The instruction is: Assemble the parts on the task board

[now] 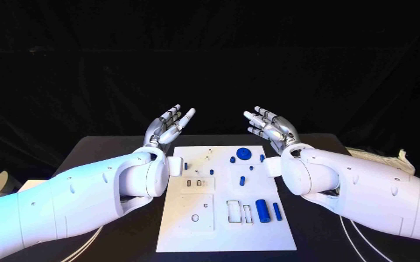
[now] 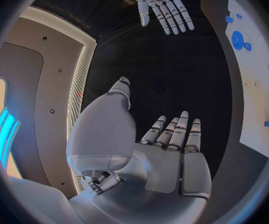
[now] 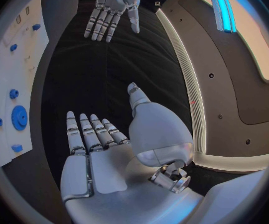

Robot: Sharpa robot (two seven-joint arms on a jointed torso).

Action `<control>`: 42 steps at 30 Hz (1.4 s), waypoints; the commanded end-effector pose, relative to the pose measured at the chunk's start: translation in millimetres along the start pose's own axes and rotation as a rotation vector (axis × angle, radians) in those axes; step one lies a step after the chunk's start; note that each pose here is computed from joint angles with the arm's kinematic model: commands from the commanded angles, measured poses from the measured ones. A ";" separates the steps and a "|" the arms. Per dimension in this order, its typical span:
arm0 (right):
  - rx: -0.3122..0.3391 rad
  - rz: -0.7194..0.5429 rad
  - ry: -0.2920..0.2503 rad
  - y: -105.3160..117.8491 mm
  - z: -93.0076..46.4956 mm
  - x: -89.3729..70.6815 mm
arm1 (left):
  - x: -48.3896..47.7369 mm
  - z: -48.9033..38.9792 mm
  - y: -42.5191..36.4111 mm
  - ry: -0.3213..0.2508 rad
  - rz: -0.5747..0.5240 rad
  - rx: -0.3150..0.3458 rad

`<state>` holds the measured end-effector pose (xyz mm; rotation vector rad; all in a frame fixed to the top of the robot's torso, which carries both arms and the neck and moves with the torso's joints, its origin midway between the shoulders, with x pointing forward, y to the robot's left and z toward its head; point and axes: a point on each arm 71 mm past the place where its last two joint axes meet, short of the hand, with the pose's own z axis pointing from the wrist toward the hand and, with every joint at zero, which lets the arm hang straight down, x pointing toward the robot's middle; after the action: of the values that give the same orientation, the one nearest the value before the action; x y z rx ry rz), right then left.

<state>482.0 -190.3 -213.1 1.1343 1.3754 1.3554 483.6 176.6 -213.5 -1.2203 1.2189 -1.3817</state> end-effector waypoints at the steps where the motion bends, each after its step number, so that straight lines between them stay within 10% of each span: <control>1: 0.030 -0.023 0.180 -0.5 1.2 11.3 | 3.7 0.5 -3.0 0.041 -0.058 0.029; 7: 0.037 -0.031 0.208 0.2 2.3 12.1 | 3.7 0.5 -3.0 0.041 -0.058 0.029; 8: -0.079 -0.169 0.119 7.7 6.1 -10.0 | -14.3 1.7 -3.5 0.028 -0.055 0.043; 14: -0.133 -0.276 0.089 10.8 9.7 -22.3 | -23.4 0.0 -5.7 0.033 -0.062 0.052; 26: -0.253 -0.684 0.175 32.3 18.7 -31.7 | -38.6 -23.3 -16.8 0.108 -0.101 -0.003; 42: -0.251 -1.395 0.289 51.8 36.3 -22.3 | -21.3 -53.3 -41.1 0.217 -0.155 -0.019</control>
<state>522.6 -205.7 -157.0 -0.1392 1.5401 0.7500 434.4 212.6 -179.1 -1.2362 1.2867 -1.6095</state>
